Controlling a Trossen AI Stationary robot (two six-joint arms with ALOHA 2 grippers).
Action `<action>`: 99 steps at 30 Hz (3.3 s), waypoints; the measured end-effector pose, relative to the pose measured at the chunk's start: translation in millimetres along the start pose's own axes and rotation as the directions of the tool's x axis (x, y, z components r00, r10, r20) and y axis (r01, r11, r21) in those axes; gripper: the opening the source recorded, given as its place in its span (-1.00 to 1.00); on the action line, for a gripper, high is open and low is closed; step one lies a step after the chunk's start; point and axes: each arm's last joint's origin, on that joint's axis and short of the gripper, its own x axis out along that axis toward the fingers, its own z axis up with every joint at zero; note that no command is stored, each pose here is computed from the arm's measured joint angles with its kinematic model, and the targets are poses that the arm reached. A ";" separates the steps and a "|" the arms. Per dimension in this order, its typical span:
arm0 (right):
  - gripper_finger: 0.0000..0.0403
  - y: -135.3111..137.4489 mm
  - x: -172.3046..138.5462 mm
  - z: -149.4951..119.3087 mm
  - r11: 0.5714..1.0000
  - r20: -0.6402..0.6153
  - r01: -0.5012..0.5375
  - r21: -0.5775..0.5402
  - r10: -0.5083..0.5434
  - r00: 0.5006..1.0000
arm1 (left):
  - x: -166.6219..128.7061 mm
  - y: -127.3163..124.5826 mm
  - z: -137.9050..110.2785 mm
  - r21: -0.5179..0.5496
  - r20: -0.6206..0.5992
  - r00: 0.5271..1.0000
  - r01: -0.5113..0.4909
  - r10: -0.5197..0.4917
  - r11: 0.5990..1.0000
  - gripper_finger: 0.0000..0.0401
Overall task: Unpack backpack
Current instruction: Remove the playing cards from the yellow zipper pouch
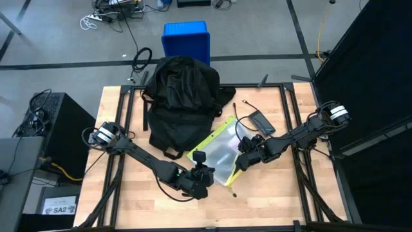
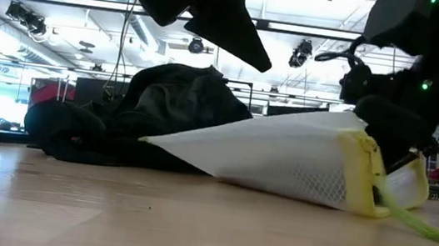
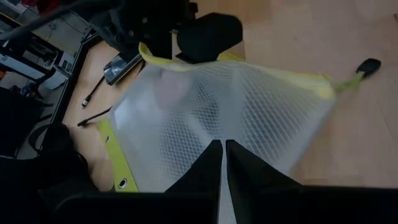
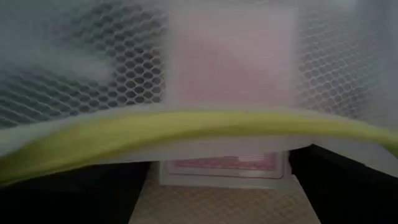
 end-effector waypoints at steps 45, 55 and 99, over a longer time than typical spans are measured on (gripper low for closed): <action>0.39 43.6 -57.0 19.7 0.939 -0.325 -0.340 -0.042 0.309 0.894 | -0.3 -0.3 -1.3 0.010 -0.009 1.000 0.001 -0.001 1.000 -1.00; 0.39 37.2 -88.9 2.6 0.954 -0.466 -0.295 -0.061 0.234 0.853 | -0.3 -0.3 -1.3 0.010 -0.010 1.000 0.001 -0.001 1.000 -1.00; -0.16 44.2 -47.5 -51.1 0.975 -0.099 -0.200 -0.099 0.191 0.977 | 0.7 2.7 -11.6 0.028 0.044 0.999 0.021 -0.022 0.999 -1.00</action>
